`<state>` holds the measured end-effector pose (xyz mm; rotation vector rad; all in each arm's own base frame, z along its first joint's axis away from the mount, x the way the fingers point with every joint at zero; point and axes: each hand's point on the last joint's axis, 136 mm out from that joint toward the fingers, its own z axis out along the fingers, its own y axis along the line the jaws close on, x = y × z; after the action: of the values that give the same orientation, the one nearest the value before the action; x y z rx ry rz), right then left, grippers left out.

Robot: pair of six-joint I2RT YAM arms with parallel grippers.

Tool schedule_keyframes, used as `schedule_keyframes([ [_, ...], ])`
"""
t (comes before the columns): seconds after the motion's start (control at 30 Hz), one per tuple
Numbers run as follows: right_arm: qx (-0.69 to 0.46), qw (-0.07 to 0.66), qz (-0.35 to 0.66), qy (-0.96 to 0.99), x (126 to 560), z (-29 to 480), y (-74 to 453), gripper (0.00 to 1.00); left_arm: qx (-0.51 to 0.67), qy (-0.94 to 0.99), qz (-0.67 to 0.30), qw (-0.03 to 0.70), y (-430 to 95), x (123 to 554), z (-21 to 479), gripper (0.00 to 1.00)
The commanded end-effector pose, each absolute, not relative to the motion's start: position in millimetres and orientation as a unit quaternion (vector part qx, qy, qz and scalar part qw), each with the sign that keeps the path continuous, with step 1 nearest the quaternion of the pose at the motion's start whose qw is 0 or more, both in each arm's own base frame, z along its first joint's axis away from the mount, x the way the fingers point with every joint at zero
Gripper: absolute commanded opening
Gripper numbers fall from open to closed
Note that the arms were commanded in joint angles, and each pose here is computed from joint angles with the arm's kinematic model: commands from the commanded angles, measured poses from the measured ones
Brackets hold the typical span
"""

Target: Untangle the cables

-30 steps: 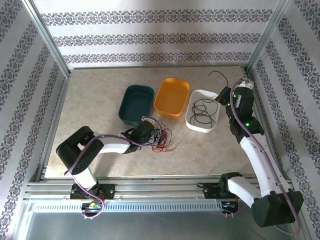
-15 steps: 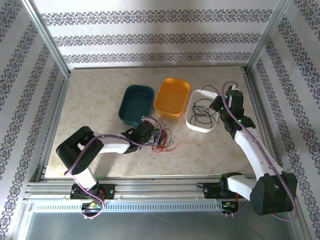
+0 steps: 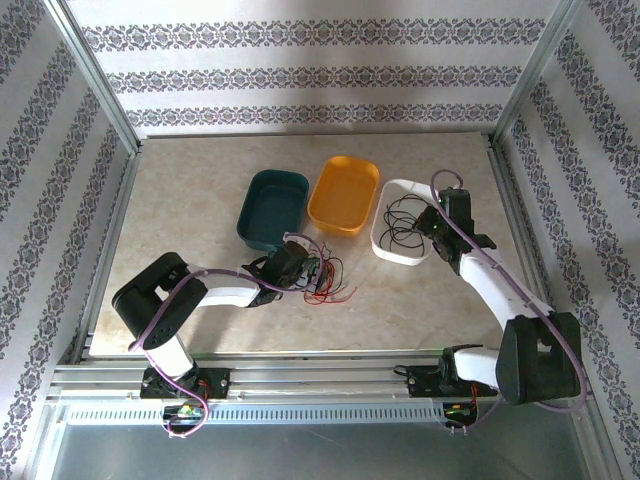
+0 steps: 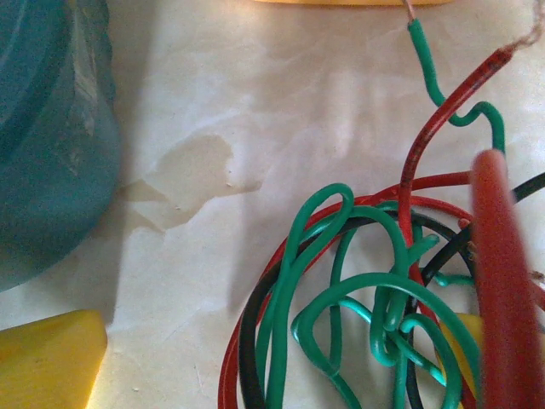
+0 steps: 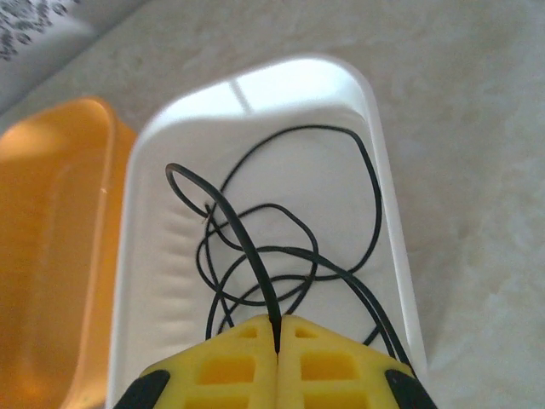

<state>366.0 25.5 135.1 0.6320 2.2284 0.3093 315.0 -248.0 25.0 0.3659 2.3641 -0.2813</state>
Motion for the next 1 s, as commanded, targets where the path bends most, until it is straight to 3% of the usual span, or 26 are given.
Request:
schedule_keyframes([
  [0.0,0.264,0.375,0.112,0.881,366,116,21,0.00,0.137,0.926,-0.079,0.343,-231,311,16,0.98],
  [0.67,0.260,0.330,0.110,0.901,367,87,26,0.01,0.144,0.925,-0.085,0.341,-235,310,17,0.98],
  [0.83,0.268,0.356,0.098,0.890,367,104,18,0.29,0.143,0.925,-0.085,0.342,-234,310,17,0.98],
  [0.97,0.279,0.393,0.074,0.873,361,125,5,0.38,0.143,0.924,-0.087,0.344,-234,310,18,0.99],
])
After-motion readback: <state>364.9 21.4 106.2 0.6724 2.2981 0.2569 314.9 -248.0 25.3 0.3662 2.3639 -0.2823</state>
